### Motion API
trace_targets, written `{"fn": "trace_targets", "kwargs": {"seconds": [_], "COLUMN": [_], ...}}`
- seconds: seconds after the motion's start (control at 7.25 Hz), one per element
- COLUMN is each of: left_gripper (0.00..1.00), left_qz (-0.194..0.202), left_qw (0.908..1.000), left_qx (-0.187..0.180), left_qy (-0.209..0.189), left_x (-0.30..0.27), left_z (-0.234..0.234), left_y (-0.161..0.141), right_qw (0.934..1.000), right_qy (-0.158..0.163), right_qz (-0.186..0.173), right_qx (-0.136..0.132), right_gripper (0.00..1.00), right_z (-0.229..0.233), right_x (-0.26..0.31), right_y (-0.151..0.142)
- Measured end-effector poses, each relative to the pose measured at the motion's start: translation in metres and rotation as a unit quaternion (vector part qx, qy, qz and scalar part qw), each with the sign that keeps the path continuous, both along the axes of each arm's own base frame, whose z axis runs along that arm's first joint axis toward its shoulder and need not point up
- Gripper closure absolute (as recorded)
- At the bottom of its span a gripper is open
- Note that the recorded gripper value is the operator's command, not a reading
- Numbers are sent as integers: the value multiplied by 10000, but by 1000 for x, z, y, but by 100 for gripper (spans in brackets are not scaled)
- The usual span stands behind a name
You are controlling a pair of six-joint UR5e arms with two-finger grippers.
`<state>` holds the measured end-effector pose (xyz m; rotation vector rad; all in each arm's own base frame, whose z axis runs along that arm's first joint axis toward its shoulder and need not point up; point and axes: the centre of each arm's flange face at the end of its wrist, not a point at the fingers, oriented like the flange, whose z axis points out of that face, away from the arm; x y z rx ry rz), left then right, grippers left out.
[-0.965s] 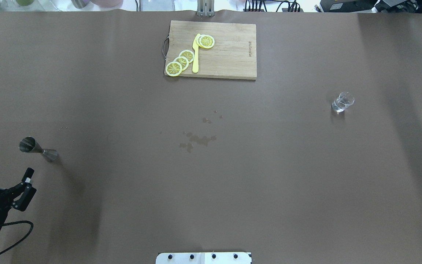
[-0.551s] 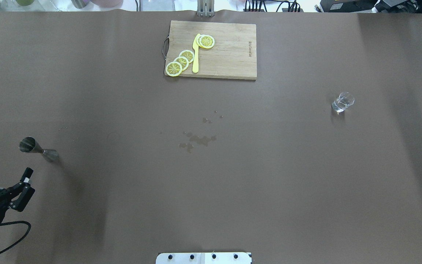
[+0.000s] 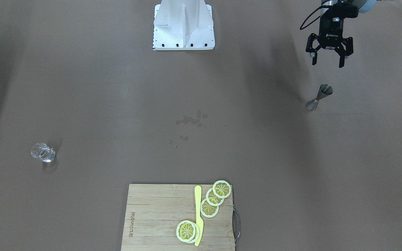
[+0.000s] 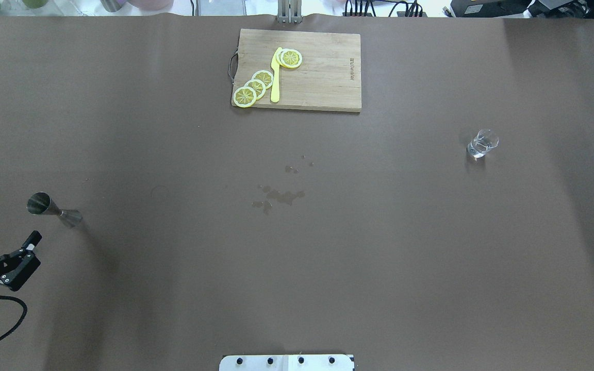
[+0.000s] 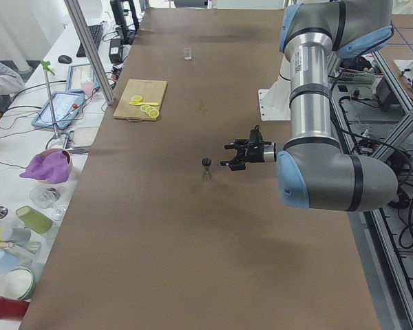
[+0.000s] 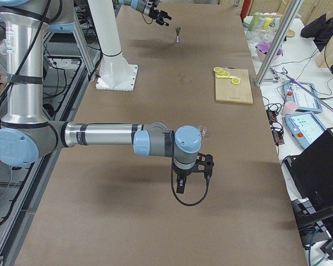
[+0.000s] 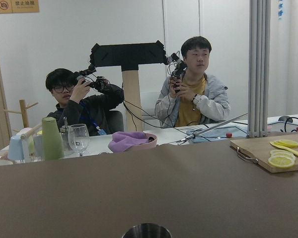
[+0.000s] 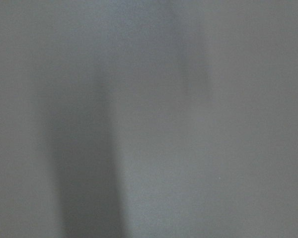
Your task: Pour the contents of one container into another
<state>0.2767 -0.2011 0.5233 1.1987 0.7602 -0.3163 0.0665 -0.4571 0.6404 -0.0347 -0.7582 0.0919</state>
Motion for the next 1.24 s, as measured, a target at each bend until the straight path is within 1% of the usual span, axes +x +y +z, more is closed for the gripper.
{"fn": "trace_targets", "kwargs": {"seconds": [0.14,0.28,0.41,0.55,0.69,0.83,0.96,1.1,1.24], "left_gripper": [2,2,2,2,2,2,2,2,2], "left_qz": [121,288,605,1135,1629,1982,2242,2479,2664], "left_qw": [9997,9989,9975,9934,9864,9792,9732,9677,9632], "left_qx": [-190,-299,-305,-125,196,406,462,365,137], "left_qy": [128,196,183,110,-64,-181,-225,-274,-334], "left_x": [-4,-8,-14,-25,-37,-46,-54,-64,-79], "left_z": [-6,-13,-23,-34,-42,-46,-48,-46,-38], "left_y": [-9,-17,-30,-49,-67,-80,-89,-101,-117], "right_qw": [10000,10000,10000,10000,10000,10000,10000,10000,10000], "right_qy": [-2,-5,-4,-3,-3,1,8,11,11], "right_qz": [-11,-26,-32,-35,-37,-39,-39,-39,-40], "right_qx": [-14,-14,-19,-18,-16,-18,-19,-17,-17], "right_gripper": [0,0,0,0,0,0,0,0,0], "right_z": [2,4,5,5,5,6,6,6,7], "right_x": [0,0,0,0,0,0,0,0,0], "right_y": [0,0,0,0,0,0,1,1,1]}}
